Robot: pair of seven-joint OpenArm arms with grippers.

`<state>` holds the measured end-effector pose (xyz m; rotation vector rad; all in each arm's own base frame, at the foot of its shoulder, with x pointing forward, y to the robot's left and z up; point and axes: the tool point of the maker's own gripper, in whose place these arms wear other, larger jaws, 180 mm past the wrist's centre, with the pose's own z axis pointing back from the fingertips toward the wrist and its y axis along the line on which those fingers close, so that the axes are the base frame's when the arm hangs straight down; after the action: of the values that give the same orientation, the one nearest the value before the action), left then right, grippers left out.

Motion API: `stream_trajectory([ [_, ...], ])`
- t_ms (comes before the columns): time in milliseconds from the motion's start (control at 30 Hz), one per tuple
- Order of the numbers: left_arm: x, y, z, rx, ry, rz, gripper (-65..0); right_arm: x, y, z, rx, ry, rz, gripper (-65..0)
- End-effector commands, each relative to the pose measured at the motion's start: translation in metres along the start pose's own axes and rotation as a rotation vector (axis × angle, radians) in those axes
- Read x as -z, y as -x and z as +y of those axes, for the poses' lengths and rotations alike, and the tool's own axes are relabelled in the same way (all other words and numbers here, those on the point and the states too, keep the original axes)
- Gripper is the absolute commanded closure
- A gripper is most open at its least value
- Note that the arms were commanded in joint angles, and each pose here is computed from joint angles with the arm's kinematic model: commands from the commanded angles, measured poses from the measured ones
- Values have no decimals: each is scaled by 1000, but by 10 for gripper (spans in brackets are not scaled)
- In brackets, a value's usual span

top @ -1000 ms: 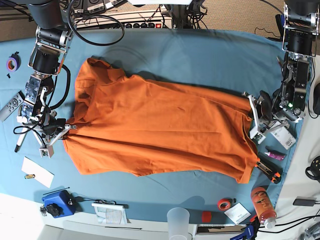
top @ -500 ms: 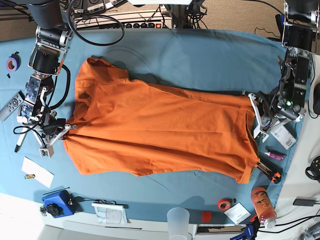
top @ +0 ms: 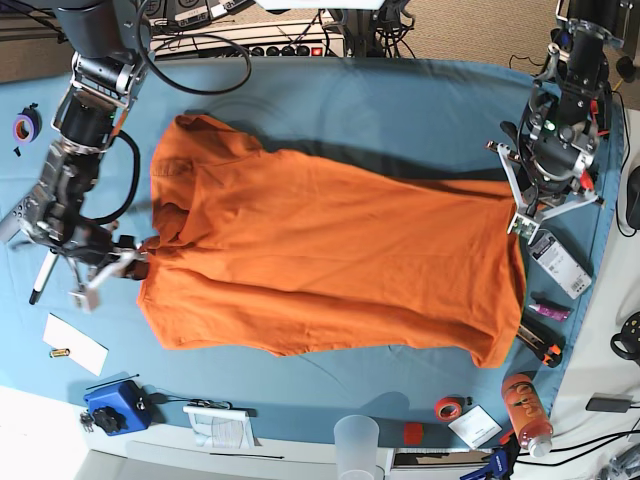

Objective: Layout the t-shirt on the table in an organized manner, then fold the t-shirt properly
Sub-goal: 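Release the right gripper and pull the left-held edge taut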

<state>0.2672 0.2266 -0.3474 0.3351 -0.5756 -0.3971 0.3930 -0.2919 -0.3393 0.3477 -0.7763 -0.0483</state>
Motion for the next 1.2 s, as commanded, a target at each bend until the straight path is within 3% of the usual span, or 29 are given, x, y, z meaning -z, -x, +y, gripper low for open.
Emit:
stream_trajectory([
  [0, -4, -5, 11, -6, -42, -29, 0, -17, -26, -3, 1, -25, -85, -82],
  [167, -4, 7, 8, -60, -91, -26, 0, -61, -30, -12, 168, -175, -214, -82],
  [267, -4, 13, 5, -125, -122, -14, 0, -84, -24, -26, 222, -196, -286, -82],
  [300, -4, 14, 4, -131, -127, -8, 0, -89, -17, -31, 230, -185, -280, -82],
  [433, -4, 23, 1, -135, -126, 39, -173, -98, 17, -48, 242, -132, -203, -82],
  [500, -4, 26, 0, -137, -124, 58, -225, -102, 28, -50, 253, -131, -189, -82],
  [667, -6, 40, 1, -109, -154, 85, -237, -103, 42, -48, 278, -151, -181, -82],
  [1000, -7, 26, 15, 154, -168, -36, -237, -103, 42, -48, 278, -151, -180, -82],
  [1167, -6, 20, 4, 258, -13, -67, -237, -103, 43, -48, 279, -151, -180, -82],
])
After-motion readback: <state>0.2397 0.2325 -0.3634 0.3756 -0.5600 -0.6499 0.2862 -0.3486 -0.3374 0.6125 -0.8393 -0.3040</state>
